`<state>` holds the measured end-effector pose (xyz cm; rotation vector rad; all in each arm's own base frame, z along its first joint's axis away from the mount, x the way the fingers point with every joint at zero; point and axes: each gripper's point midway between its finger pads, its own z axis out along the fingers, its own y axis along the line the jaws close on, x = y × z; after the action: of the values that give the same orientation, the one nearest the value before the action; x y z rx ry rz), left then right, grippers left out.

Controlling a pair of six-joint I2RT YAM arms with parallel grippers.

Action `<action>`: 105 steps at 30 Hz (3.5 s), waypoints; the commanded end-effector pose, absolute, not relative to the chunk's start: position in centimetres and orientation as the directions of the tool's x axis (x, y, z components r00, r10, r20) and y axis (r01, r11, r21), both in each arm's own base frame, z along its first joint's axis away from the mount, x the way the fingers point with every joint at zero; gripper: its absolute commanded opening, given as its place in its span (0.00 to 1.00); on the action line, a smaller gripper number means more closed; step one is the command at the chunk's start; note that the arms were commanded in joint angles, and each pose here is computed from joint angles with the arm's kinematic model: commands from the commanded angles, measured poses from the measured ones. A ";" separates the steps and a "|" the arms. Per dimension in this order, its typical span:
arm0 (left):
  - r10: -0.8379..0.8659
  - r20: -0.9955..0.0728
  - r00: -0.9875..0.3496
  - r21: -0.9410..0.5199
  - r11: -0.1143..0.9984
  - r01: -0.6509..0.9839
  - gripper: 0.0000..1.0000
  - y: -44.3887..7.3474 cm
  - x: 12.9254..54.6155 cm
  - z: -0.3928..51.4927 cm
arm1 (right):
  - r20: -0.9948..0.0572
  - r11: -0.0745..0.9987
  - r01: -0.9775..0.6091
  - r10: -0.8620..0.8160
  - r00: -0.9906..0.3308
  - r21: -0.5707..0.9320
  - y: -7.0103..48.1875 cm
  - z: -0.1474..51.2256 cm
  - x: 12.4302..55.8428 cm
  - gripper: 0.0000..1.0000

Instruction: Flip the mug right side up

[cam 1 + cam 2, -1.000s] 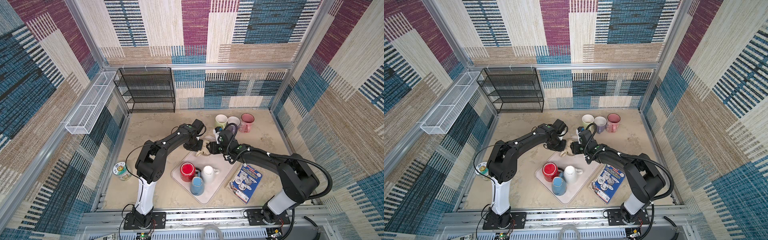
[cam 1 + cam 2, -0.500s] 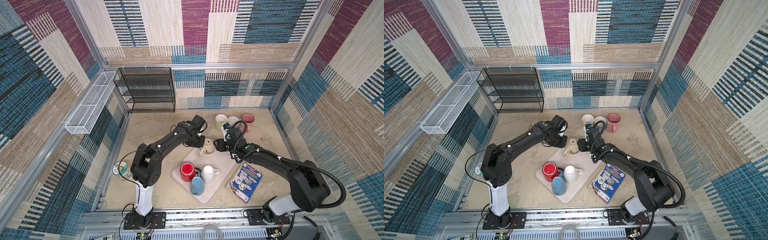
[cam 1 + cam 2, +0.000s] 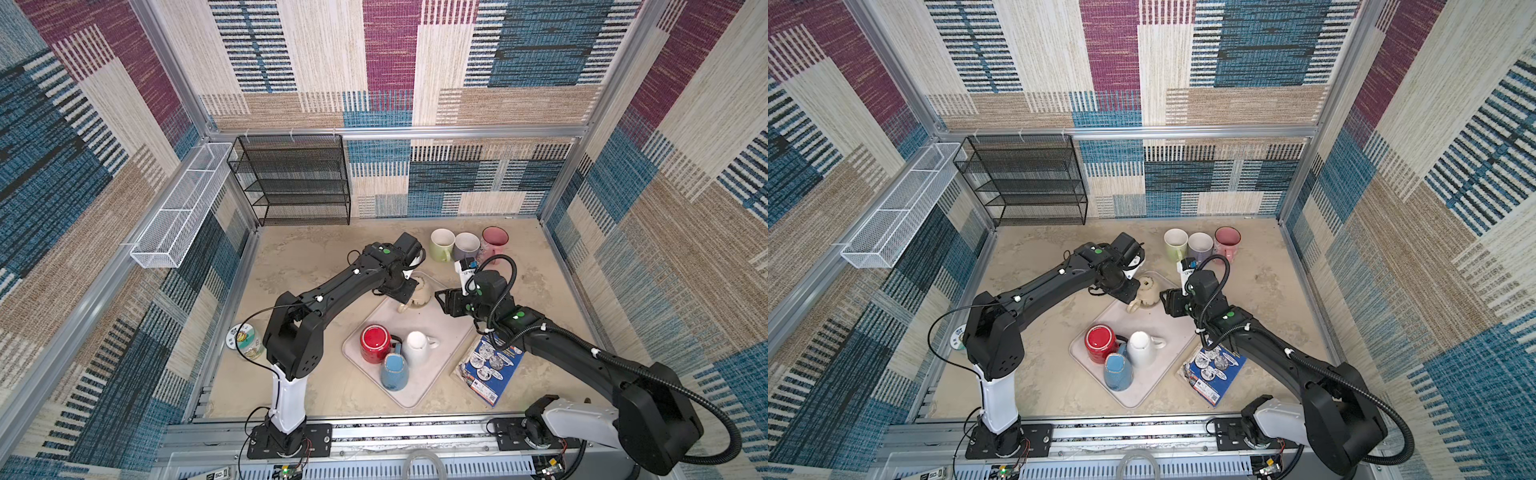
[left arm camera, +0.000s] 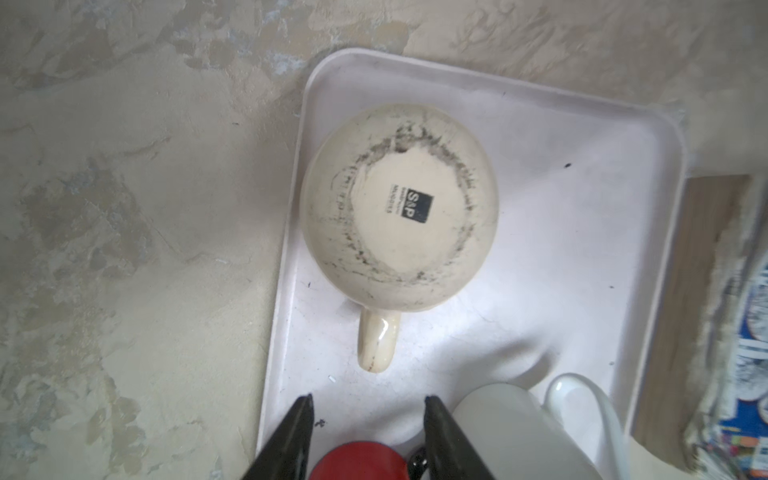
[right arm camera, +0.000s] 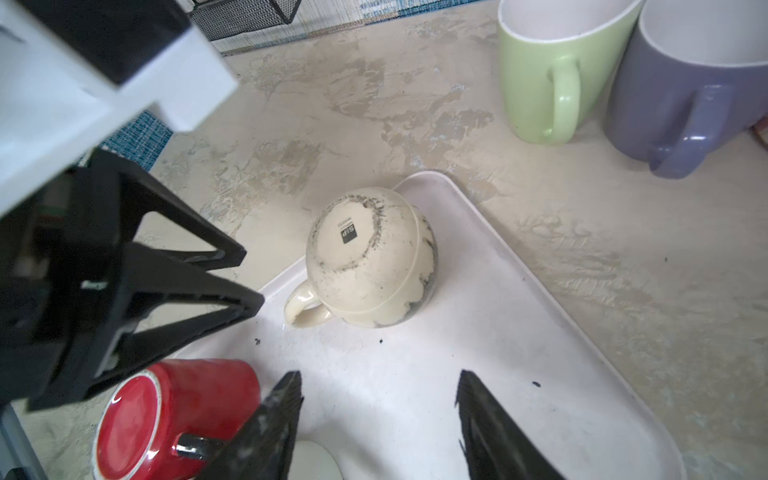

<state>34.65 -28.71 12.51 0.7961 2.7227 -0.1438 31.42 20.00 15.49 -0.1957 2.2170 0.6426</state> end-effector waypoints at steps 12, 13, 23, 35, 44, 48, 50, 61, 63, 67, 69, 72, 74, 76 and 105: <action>0.558 -0.238 -0.795 0.023 0.821 0.570 0.44 -29.9 35.4 9.3 | -0.755 0.846 -0.348 0.094 -0.649 0.404 19.4 15.6 30.2 0.63; 0.557 -0.237 -0.796 0.022 0.822 0.569 0.43 -30.0 35.5 9.2 | -0.755 0.846 -0.347 0.094 -0.649 0.404 19.4 15.6 30.2 0.63; 0.549 -0.222 -0.806 0.025 0.830 0.558 0.34 -30.6 35.9 8.0 | -0.749 0.848 -0.346 0.087 -0.657 0.402 19.5 15.1 30.3 0.64; 0.548 -0.210 -0.810 0.040 0.832 0.553 0.32 -30.7 36.4 7.1 | -0.746 0.850 -0.346 0.079 -0.662 0.397 19.6 14.8 30.5 0.64; 0.551 -0.212 -0.807 0.050 0.831 0.554 0.22 -30.8 36.7 6.9 | -0.748 0.851 -0.344 0.082 -0.659 0.397 19.4 14.8 30.5 0.64; 0.548 -0.215 -0.808 0.058 0.833 0.549 0.09 -30.7 36.9 7.0 | -0.749 0.851 -0.344 0.084 -0.658 0.398 19.4 14.9 30.5 0.64; 0.545 -0.219 -0.809 0.068 0.836 0.545 0.01 -30.5 37.0 7.1 | -0.748 0.850 -0.345 0.083 -0.659 0.399 19.4 14.9 30.5 0.64; 0.539 -0.283 -0.793 0.080 0.838 0.540 0.00 -30.2 37.2 10.3 | -0.757 0.835 -0.362 0.095 -0.647 0.414 19.6 15.6 30.3 0.64; 0.537 -0.300 -0.788 0.073 0.837 0.543 0.00 -30.3 37.1 11.2 | -0.759 0.830 -0.370 0.095 -0.645 0.418 19.7 15.7 30.2 0.64; 0.531 -0.336 -0.778 0.045 0.834 0.550 0.00 -30.5 36.8 13.0 | -0.764 0.807 -0.398 0.099 -0.637 0.437 20.0 16.2 29.8 0.64; 0.529 -0.351 -0.773 0.031 0.831 0.555 0.00 -30.7 36.6 13.8 | -0.766 0.793 -0.411 0.106 -0.634 0.450 20.2 16.4 29.6 0.66; 0.528 -0.358 -0.770 0.025 0.830 0.557 0.00 -30.7 36.5 14.2 | -0.763 0.788 -0.412 0.111 -0.636 0.458 20.2 16.4 29.6 0.67; 0.527 -0.345 -0.777 0.029 0.833 0.553 0.00 -30.5 36.4 13.7 | -0.762 0.788 -0.411 0.112 -0.638 0.459 20.2 16.4 29.6 0.67; 0.526 -0.326 -0.786 0.033 0.837 0.547 0.00 -30.4 36.3 12.7 | -0.764 0.787 -0.412 0.113 -0.635 0.459 20.2 16.4 29.5 0.67; 0.542 -0.243 -0.804 0.142 0.840 0.523 0.17 -29.4 36.5 5.9 | -0.756 0.783 -0.410 0.114 -0.644 0.467 20.0 15.5 29.1 0.67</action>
<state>36.54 -30.08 6.66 0.8143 2.7260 0.0415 28.84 19.85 14.62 -0.2252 2.1716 0.7783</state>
